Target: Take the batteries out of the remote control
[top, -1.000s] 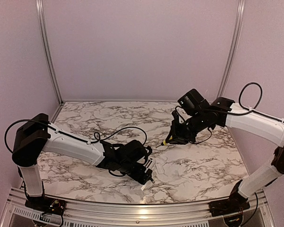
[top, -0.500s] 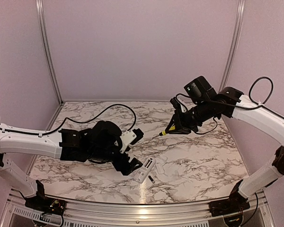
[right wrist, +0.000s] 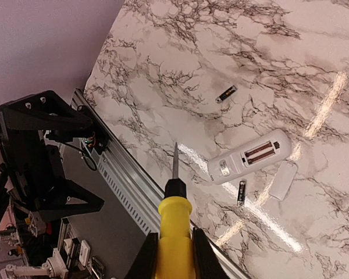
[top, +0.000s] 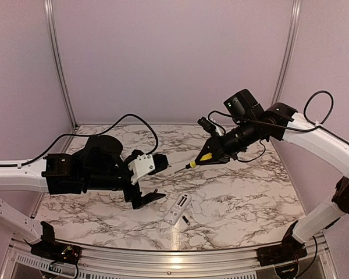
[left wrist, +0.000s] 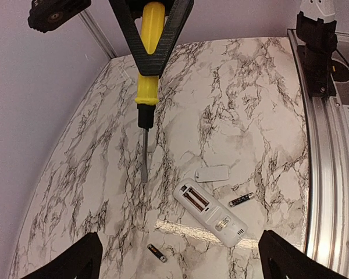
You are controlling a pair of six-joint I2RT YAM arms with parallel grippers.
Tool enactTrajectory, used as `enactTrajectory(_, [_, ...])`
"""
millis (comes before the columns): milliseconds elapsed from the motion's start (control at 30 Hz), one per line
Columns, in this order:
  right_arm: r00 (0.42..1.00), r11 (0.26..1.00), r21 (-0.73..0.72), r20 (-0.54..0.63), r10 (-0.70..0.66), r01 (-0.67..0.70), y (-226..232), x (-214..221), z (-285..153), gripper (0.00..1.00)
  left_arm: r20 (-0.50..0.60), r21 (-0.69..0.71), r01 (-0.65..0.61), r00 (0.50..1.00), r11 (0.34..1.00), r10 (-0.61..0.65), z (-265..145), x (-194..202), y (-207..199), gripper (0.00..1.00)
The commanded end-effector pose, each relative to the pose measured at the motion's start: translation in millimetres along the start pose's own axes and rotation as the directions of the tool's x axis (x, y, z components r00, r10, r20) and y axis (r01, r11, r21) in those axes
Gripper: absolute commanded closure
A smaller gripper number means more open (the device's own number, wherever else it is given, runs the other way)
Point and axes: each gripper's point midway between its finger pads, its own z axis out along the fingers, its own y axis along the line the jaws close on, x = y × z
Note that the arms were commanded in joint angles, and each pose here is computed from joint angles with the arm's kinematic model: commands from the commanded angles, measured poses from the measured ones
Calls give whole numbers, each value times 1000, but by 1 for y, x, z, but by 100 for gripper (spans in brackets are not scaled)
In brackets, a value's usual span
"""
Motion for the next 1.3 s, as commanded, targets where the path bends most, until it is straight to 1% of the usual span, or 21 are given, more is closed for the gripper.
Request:
enactTrajectory(0, [994,985,-136,-17,-107,104,37,2,-8,100,35,17,-139,990,990,138,-5,-18,2,2])
enactTrajectory(100, [989,976,-172,-37,-145,137,49,10,-7,100,23,24,-134,991,991,134,5,-26,4,6])
enactTrajectory(233, [982,966,-196,-54,-180,167,61,18,-3,100,43,41,-106,994,994,104,17,-35,2,16])
enactTrajectory(300, [981,964,-203,-56,-188,173,66,20,-2,100,65,45,-81,995,996,78,20,-42,1,22])
enactTrajectory(400, [979,960,-216,-58,-193,176,72,22,0,100,80,80,-62,995,995,56,28,-46,-5,36])
enactTrajectory(467, [979,959,-221,-59,-197,180,74,23,0,100,72,87,-50,996,995,44,33,-46,-5,41])
enactTrajectory(533, [978,959,-220,-61,-197,179,74,23,1,100,75,86,-38,997,996,32,36,-48,-5,48])
enactTrajectory(600, [977,957,-223,-61,-202,184,76,24,1,100,73,84,-30,997,996,23,38,-47,-5,58])
enactTrajectory(667, [978,957,-224,-63,-201,182,75,25,1,100,67,77,-19,998,997,13,40,-46,-4,66])
enactTrajectory(800, [977,959,-221,-73,-199,179,73,26,5,100,74,72,3,997,997,-8,41,-48,-3,73])
enactTrajectory(867, [977,959,-220,-77,-198,177,72,26,6,100,77,77,13,997,997,-19,42,-49,-4,78])
enactTrajectory(900, [977,960,-218,-78,-196,175,72,27,7,100,76,80,17,997,997,-23,42,-49,-4,83])
enactTrajectory(967, [978,961,-213,-77,-194,174,71,26,7,100,73,82,26,997,996,-32,43,-48,-5,98])
enactTrajectory(1000, [978,962,-210,-75,-193,174,71,26,7,100,69,83,30,997,996,-36,44,-47,-5,100])
enactTrajectory(1133, [979,965,-200,-75,-187,169,68,25,8,100,69,73,52,996,996,-57,43,-45,-4,100])
enactTrajectory(1167, [980,966,-196,-74,-186,169,68,25,8,98,70,68,58,996,996,-63,42,-46,-3,100])
enactTrajectory(1200, [980,966,-193,-70,-187,171,68,24,8,90,70,67,64,995,996,-69,41,-45,-3,100])
enactTrajectory(1233, [980,967,-189,-63,-188,173,68,23,7,75,70,66,69,995,995,-74,41,-45,-2,100])
enactTrajectory(1267, [981,967,-183,-53,-188,176,68,21,6,66,69,65,75,994,995,-79,40,-44,-2,100])
